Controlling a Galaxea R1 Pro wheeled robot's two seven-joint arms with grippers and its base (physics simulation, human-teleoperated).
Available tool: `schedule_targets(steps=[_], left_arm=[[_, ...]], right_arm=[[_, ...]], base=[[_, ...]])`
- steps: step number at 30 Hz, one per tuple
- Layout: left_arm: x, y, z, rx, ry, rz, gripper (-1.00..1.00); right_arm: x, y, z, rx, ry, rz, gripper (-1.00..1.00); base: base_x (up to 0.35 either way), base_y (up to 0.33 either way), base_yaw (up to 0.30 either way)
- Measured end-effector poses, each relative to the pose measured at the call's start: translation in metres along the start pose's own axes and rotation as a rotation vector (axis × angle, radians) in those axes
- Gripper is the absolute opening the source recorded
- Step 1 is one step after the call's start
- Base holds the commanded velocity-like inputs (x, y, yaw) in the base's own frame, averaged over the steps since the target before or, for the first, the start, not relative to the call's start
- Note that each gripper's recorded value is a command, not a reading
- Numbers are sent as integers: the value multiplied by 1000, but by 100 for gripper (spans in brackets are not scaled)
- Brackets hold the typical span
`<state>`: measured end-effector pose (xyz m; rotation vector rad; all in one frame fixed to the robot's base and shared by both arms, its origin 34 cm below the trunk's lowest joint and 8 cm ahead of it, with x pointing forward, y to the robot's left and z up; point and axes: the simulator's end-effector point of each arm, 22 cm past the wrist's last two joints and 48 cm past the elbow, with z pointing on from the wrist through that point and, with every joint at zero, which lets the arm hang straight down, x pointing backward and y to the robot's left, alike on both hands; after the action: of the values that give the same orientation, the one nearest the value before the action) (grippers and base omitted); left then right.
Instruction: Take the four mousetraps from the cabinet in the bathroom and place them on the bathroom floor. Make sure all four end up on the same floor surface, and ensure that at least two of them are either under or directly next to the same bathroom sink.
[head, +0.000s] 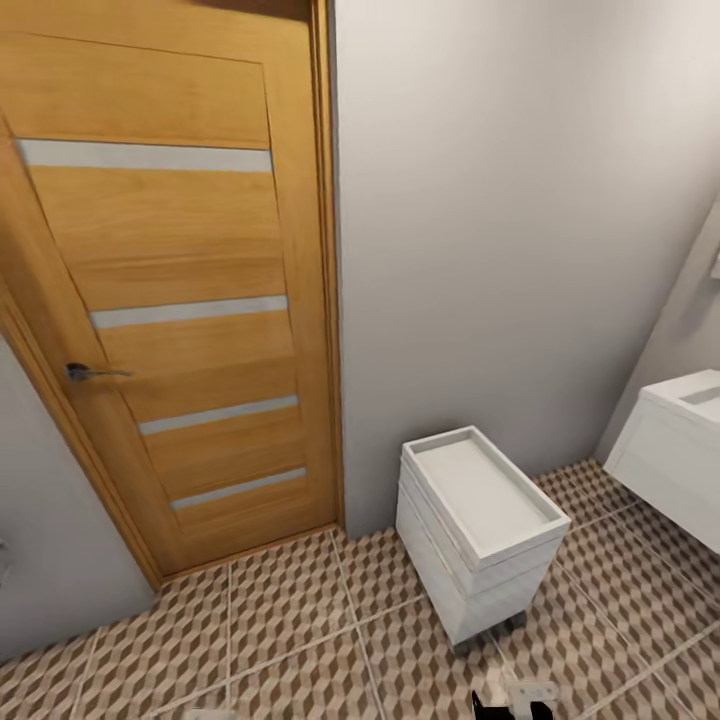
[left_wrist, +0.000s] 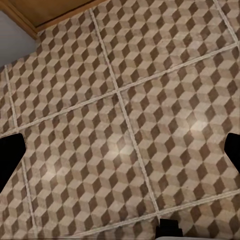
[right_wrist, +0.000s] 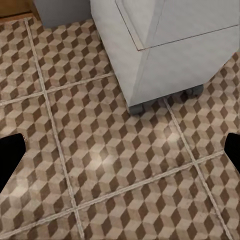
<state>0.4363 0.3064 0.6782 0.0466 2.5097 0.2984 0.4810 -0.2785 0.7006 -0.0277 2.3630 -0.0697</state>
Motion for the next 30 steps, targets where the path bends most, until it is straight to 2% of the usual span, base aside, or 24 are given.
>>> schedule_targets(steps=[30], left_arm=[[0, 0, 0, 0, 0, 0, 100]], right_arm=[[0, 0, 0, 0, 0, 0, 100]], base=[[0, 0, 255]])
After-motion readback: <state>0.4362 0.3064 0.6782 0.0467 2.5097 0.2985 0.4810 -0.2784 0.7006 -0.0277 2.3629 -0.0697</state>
